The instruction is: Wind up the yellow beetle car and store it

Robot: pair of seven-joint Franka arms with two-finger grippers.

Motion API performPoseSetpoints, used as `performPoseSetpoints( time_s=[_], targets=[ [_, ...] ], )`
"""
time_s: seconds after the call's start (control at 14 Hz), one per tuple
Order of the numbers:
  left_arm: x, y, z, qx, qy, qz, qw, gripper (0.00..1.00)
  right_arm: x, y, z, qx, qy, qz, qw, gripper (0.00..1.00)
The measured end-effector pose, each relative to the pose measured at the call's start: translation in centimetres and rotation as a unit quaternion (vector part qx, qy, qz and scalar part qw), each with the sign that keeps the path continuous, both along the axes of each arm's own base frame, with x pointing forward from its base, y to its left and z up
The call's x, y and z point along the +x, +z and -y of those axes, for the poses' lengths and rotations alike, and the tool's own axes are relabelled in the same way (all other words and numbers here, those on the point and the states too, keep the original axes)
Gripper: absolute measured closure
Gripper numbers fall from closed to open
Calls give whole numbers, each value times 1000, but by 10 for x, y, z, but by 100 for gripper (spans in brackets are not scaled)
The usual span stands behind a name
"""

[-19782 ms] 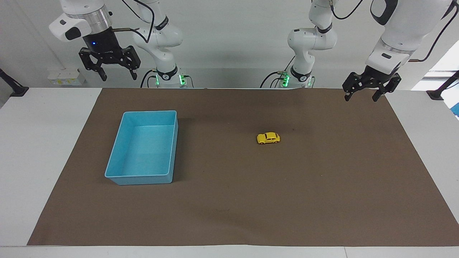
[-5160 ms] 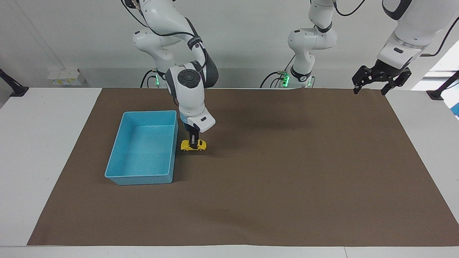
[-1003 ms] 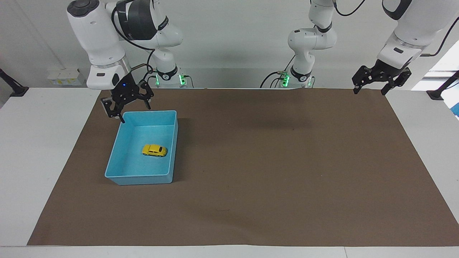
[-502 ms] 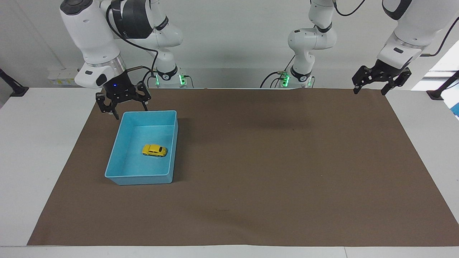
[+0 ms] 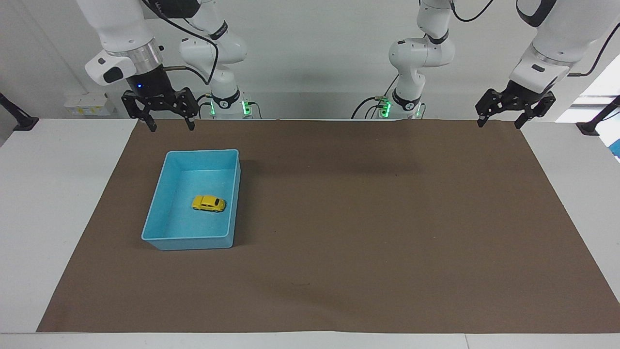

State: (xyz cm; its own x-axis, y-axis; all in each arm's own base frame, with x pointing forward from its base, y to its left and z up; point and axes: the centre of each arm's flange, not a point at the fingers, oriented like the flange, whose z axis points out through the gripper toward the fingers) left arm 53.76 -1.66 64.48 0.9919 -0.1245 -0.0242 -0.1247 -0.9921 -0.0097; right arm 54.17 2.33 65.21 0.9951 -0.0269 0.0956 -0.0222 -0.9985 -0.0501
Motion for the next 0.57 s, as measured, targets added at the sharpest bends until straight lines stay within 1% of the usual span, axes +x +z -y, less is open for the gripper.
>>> performPoseSetpoints(
  time_s=[0.43,0.57],
  targets=[
    [0,0,0,0,0,0,1000,0,-2,11,4,1,-4,10,1000,0],
    [0,0,0,0,0,0,1000,0,-6,11,4,0,-4,1,1000,0]
  ],
)
